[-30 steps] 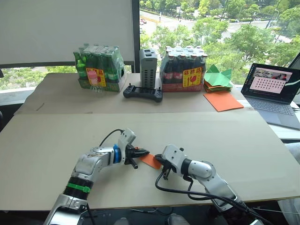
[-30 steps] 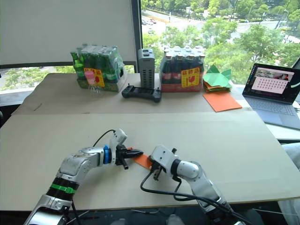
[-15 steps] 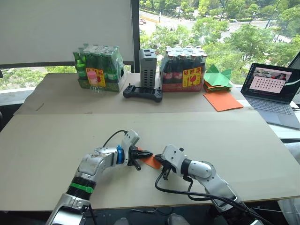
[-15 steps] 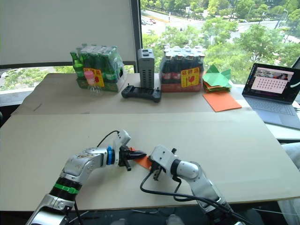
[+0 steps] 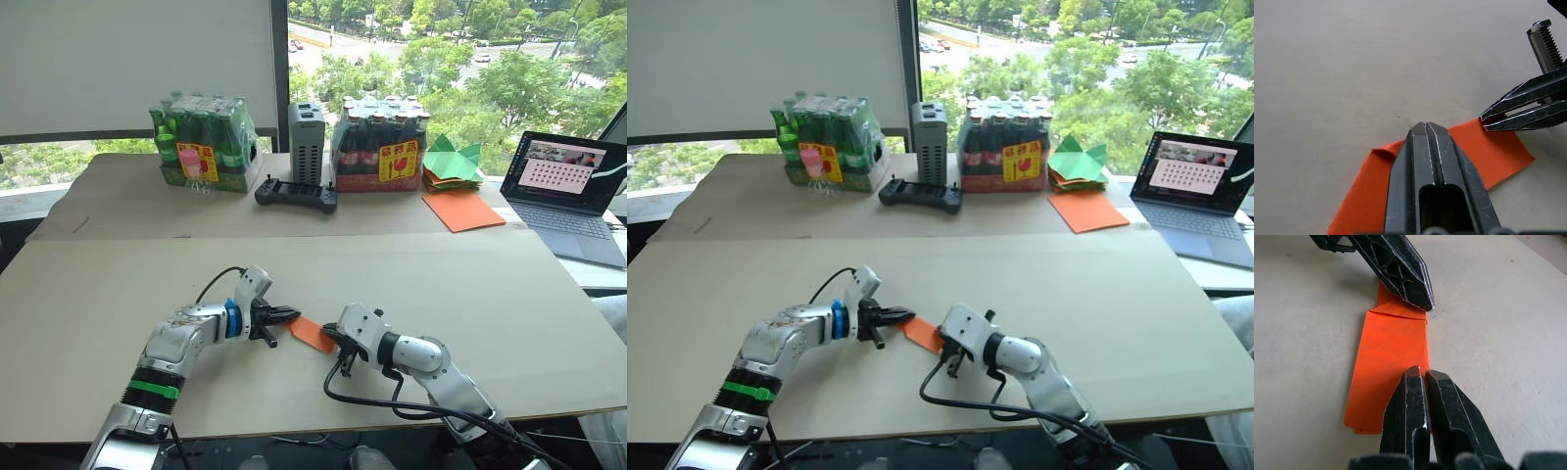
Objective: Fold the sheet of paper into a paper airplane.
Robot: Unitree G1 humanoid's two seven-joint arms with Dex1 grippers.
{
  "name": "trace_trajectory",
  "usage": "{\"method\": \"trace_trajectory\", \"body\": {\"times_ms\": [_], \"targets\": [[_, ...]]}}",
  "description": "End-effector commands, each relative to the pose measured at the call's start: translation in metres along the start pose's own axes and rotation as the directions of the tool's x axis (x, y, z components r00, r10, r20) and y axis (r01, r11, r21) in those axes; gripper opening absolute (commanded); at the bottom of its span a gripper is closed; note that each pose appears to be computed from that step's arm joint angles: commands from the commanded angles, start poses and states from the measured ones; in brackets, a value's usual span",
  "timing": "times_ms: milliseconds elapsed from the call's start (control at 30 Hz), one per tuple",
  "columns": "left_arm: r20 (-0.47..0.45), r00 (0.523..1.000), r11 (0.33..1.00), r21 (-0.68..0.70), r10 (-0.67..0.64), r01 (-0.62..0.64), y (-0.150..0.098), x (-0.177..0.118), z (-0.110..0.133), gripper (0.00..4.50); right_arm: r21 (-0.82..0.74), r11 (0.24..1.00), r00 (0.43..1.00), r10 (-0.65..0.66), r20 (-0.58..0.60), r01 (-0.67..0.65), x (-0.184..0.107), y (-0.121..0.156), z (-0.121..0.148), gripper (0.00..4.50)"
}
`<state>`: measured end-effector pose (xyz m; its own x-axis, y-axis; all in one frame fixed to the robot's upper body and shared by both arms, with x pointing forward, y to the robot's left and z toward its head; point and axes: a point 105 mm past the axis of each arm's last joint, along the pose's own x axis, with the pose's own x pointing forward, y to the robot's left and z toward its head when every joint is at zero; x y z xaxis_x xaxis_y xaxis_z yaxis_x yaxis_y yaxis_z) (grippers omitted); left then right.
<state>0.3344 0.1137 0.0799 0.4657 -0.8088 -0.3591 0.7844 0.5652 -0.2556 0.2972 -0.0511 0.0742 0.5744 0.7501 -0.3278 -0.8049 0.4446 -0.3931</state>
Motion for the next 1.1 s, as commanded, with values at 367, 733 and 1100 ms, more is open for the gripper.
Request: {"method": "trace_trajectory", "body": {"times_ms": [367,733,1100], "targets": [[-0.019,0.997,0.996,-0.028,0.078,-0.079,0.013,-0.014,-0.014,0.00,0.010,0.999,0.999,-0.041,0.024,0.040,0.004,-0.011,0.004,0.33],[0.078,0.993,0.996,-0.008,0.090,-0.090,0.016,-0.022,0.019,0.00,-0.093,0.969,0.915,-0.182,0.360,0.229,-0.003,-0.053,0.094,0.33],[0.173,0.985,1.000,0.025,-0.010,0.005,-0.014,-0.049,0.062,0.00,-0.221,0.975,0.928,0.075,0.365,0.008,-0.010,-0.006,0.093,0.33]]}}
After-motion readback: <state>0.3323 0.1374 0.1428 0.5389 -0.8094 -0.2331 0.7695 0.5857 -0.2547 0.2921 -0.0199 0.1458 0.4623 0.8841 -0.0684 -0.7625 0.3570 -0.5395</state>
